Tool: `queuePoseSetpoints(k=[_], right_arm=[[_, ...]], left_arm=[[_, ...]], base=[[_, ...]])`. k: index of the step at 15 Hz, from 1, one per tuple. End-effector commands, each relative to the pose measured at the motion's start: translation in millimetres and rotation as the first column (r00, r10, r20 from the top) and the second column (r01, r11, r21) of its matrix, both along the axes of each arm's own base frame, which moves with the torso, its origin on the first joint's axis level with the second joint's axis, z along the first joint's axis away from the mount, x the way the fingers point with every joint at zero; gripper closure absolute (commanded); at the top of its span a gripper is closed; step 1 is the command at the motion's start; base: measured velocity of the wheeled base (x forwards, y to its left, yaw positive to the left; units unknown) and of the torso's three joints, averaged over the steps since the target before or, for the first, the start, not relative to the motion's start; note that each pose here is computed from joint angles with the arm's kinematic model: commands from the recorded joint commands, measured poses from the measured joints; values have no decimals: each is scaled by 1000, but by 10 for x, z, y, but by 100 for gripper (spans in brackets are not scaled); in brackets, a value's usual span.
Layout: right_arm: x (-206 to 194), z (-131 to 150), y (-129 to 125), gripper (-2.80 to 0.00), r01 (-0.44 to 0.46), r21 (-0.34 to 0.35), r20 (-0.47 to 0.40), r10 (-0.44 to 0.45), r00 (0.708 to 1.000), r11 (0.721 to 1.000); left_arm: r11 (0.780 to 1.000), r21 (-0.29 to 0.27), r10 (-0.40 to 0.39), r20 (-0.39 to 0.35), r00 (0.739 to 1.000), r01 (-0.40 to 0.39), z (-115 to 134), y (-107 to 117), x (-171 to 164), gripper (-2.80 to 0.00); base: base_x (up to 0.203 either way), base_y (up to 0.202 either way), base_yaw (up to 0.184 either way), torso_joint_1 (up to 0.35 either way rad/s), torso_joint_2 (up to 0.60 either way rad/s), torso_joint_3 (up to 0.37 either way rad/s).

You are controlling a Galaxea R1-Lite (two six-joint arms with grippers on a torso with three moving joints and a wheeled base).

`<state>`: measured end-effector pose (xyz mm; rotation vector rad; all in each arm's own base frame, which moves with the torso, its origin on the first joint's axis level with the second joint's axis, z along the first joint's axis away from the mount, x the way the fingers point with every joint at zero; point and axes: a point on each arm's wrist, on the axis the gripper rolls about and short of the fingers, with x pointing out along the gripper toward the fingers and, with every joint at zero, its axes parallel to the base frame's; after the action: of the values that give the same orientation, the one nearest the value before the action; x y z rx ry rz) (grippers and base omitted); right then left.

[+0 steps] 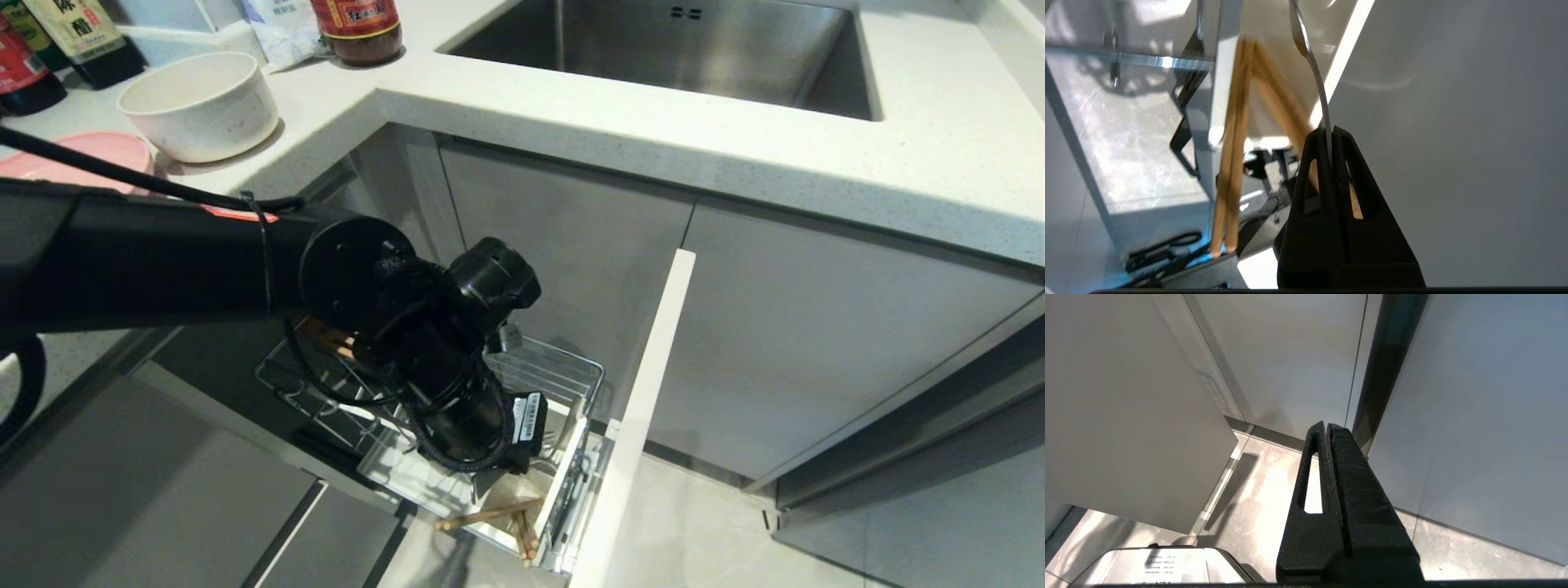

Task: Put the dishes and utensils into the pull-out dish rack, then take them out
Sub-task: Pick up the fork and place it in the cupboard

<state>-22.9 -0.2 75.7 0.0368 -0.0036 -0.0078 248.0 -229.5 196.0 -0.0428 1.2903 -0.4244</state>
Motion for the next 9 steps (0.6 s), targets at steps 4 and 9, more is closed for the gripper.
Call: queuePoseSetpoints(k=[4,9], right_arm=[[1,1,0,0,0,0,0,0,1000,1000],[1,1,0,0,0,0,0,0,1000,1000]], left_arm=[[999,33,4,-21,1000,-3,-63,-104,111,0],[998,57,3,-45,999,-1,-146,-166,197,0]], base=[[0,0,0,0,0,0],[0,0,0,0,0,0]])
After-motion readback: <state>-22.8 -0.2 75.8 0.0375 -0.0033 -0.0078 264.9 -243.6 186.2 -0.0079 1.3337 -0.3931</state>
